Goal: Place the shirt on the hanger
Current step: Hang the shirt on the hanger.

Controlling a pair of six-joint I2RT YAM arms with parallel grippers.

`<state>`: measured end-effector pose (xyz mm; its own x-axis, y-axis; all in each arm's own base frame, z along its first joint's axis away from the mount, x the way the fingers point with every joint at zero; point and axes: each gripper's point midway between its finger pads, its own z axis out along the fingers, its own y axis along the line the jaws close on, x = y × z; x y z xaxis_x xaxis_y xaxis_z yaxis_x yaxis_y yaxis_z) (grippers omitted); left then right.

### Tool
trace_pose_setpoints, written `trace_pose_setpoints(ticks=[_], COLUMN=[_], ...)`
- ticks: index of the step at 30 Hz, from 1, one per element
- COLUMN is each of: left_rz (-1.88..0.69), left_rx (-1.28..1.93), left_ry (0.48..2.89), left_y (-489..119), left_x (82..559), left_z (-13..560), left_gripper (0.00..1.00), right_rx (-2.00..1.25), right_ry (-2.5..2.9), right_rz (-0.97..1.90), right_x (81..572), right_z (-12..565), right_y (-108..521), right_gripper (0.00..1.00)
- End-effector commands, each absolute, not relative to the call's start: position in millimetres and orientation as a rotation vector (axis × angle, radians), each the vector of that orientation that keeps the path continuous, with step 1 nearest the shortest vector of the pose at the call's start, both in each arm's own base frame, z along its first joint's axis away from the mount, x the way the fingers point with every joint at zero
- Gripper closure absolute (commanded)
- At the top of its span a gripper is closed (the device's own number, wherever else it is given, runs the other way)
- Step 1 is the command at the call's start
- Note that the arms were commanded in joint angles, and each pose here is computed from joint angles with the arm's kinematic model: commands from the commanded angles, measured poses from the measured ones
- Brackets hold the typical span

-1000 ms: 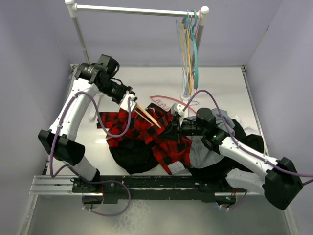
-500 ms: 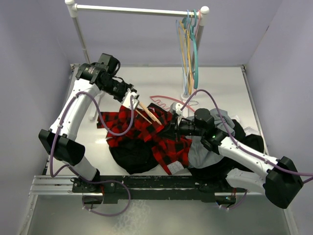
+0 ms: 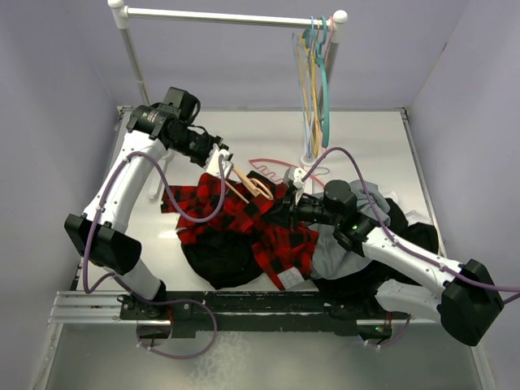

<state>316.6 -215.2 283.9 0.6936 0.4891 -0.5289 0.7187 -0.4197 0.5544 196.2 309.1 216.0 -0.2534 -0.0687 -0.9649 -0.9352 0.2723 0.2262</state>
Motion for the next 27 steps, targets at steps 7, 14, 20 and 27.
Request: trace_pose_setpoints(ticks=[7, 14, 20, 27], left_rz=[-0.713, -0.719, -0.707, -0.714], left_rx=[2.007, 1.998, 1.970, 1.901], left_ry=[0.936, 0.944, 0.967, 1.000], left_y=[-257.0, -259.7, -262.4, -270.0], left_x=[270.2, 269.8, 276.3, 286.9], left_z=[283.1, 284.7, 287.8, 296.5], left_gripper=[1.00, 1.00, 1.00, 1.00], right_rx=[-0.905, -0.923, -0.946, -0.947], right_ry=[0.962, 0.953, 0.971, 1.047], right_rz=[1.060, 1.064, 1.061, 1.095], right_x=[198.6, 198.1, 192.2, 162.8], right_z=[367.3, 365.9, 354.6, 328.4], right_y=[323.7, 328.3, 324.3, 298.1], right_gripper=[0.73, 0.94, 1.00, 1.00])
